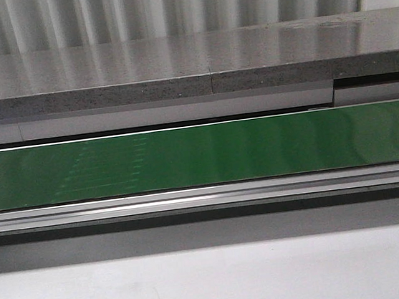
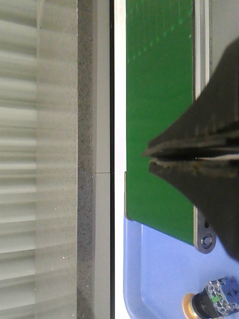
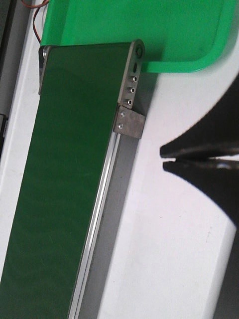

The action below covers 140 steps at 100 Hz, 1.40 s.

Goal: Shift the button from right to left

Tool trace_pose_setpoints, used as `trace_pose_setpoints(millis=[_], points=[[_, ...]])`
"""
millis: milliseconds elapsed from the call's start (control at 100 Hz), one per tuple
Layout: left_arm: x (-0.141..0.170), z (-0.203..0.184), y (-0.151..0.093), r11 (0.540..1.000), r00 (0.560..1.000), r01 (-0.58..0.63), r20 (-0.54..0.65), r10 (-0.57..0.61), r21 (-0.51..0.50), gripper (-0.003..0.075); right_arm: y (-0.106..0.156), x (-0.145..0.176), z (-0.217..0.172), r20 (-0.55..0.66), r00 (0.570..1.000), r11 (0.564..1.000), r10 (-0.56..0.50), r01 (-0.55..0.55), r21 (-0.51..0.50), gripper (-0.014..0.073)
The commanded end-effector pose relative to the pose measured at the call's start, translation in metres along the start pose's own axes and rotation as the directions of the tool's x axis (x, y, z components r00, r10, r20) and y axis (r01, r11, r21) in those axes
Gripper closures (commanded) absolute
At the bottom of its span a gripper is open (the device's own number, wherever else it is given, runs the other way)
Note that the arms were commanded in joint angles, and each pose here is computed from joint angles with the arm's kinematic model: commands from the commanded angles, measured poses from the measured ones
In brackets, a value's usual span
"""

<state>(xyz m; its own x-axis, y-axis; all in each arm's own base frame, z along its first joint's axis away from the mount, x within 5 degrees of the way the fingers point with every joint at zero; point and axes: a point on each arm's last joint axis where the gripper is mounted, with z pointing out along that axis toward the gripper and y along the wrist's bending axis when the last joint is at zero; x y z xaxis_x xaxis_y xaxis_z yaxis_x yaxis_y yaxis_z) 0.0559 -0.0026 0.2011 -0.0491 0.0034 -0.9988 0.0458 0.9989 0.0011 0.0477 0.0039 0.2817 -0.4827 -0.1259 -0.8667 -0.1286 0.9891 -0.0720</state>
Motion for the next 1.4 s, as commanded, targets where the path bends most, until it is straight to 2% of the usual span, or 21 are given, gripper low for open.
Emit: trace_pose_setpoints(millis=[0, 530, 690, 810, 910, 980, 1050, 1130, 1170, 1390], points=[[-0.001, -0.002, 0.0, 1.0, 0.996, 0.003, 0.087, -0.004, 0.004, 0.074, -0.001, -0.012, -0.004, 0.079, 0.997, 1.0, -0.01, 0.009, 0.008, 0.0662], [-0.001, -0.002, 0.0, 1.0, 0.996, 0.003, 0.087, -0.004, 0.004, 0.074, -0.001, -0.011, -0.002, 0.083, 0.996, 1.0, -0.011, 0.01, 0.009, 0.0662], [-0.001, -0.002, 0.0, 1.0, 0.996, 0.003, 0.087, -0.004, 0.004, 0.074, -0.001, -0.007, 0.011, 0.165, 0.986, 1.0, -0.002, -0.002, 0.024, 0.0662], [-0.001, -0.002, 0.0, 1.0, 0.996, 0.003, 0.087, -0.004, 0.004, 0.074, -0.004, -0.001, 0.02, 0.338, 0.94, 0.995, 0.053, -0.077, 0.058, 0.0662], [-0.001, -0.002, 0.0, 1.0, 0.996, 0.003, 0.087, -0.004, 0.004, 0.074, -0.007, 0.007, 0.025, 0.51, 0.856, 0.984, 0.084, -0.151, 0.092, 0.0662], [-0.001, -0.002, 0.0, 1.0, 0.996, 0.003, 0.087, -0.004, 0.004, 0.074, -0.007, 0.019, 0.029, 0.584, 0.807, 0.978, 0.092, -0.183, 0.1, 0.0662], [-0.001, -0.002, 0.0, 1.0, 0.996, 0.003, 0.087, -0.004, 0.004, 0.074, -0.006, 0.034, 0.035, 0.619, 0.778, 0.973, 0.109, -0.211, 0.094, 0.0662], [-0.001, -0.002, 0.0, 1.0, 0.996, 0.003, 0.087, -0.004, 0.004, 0.074, -0.005, 0.05, 0.042, 0.633, 0.762, 0.968, 0.133, -0.236, 0.081, 0.0662], [-0.001, -0.002, 0.0, 1.0, 0.996, 0.003, 0.087, -0.004, 0.004, 0.074, -0.005, 0.053, 0.042, 0.603, 0.787, 0.968, 0.129, -0.233, 0.096, 0.0662], [-0.001, -0.002, 0.0, 1.0, 0.996, 0.003, 0.087, -0.004, 0.004, 0.074, -0.004, 0.056, 0.037, 0.63, 0.768, 0.968, 0.114, -0.228, 0.103, 0.0662]])
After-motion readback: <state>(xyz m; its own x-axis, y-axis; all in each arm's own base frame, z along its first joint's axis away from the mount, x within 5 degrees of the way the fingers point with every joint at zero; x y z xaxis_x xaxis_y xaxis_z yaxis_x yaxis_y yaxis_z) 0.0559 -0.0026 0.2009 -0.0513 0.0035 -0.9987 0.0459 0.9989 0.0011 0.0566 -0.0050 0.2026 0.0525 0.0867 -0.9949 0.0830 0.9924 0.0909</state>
